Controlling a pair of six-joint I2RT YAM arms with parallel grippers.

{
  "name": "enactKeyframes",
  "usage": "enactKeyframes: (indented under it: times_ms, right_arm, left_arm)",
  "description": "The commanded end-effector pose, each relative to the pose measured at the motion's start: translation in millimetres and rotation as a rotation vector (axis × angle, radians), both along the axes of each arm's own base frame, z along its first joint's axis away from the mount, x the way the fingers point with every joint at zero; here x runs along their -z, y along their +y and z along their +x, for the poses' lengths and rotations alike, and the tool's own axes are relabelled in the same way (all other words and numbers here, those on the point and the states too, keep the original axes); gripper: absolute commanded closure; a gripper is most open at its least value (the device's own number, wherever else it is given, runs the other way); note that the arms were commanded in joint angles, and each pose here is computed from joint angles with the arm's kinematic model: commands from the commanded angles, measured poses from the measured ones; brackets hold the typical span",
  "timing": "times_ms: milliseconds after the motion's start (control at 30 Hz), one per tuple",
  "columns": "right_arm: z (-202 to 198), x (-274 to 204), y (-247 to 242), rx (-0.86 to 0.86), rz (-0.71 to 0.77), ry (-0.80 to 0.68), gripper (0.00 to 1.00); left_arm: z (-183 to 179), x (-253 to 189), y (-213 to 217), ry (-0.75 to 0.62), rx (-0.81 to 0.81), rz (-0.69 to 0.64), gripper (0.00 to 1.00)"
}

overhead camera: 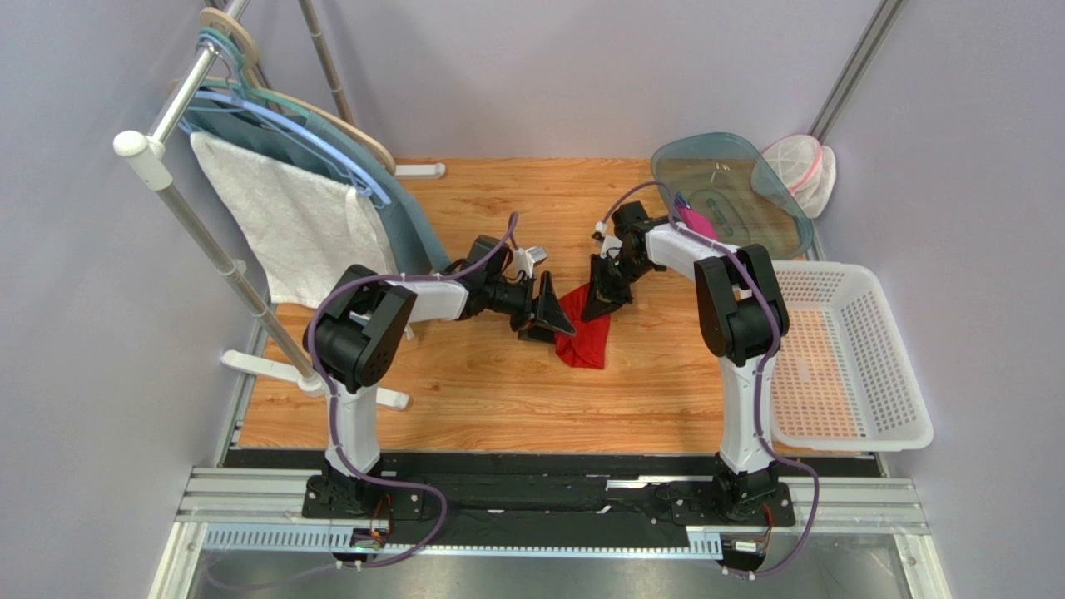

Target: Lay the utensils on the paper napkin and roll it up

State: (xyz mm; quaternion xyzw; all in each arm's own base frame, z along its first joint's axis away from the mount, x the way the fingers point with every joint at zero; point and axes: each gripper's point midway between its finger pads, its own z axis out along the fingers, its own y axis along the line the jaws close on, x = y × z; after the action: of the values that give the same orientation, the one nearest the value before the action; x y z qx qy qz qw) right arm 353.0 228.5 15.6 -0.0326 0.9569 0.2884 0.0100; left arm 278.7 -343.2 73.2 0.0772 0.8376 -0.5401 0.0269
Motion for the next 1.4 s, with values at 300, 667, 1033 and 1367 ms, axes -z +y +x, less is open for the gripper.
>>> enactKeyframes:
  times_ms: [300, 667, 1033, 1367]
  right_arm:
    - [-9, 58, -33, -0.025, -0.233, 0.005, 0.99]
    - [-15, 61, -34, -0.022, -0.228, 0.010, 0.99]
    - [-14, 60, -32, -0.018, -0.226, 0.005, 0.99]
    - [-13, 62, -32, -0.019, -0.224, 0.009, 0.99]
  left_arm:
    - [-24, 32, 19, 0.131, -0.123, 0.091, 0.25]
    - [33, 8, -1, -0.089, -0.268, 0.043, 0.25]
    - [37, -26, -30, -0.164, -0.193, -0.059, 0.31]
    - [21, 16, -22, -0.097, -0.174, 0.145, 0.30]
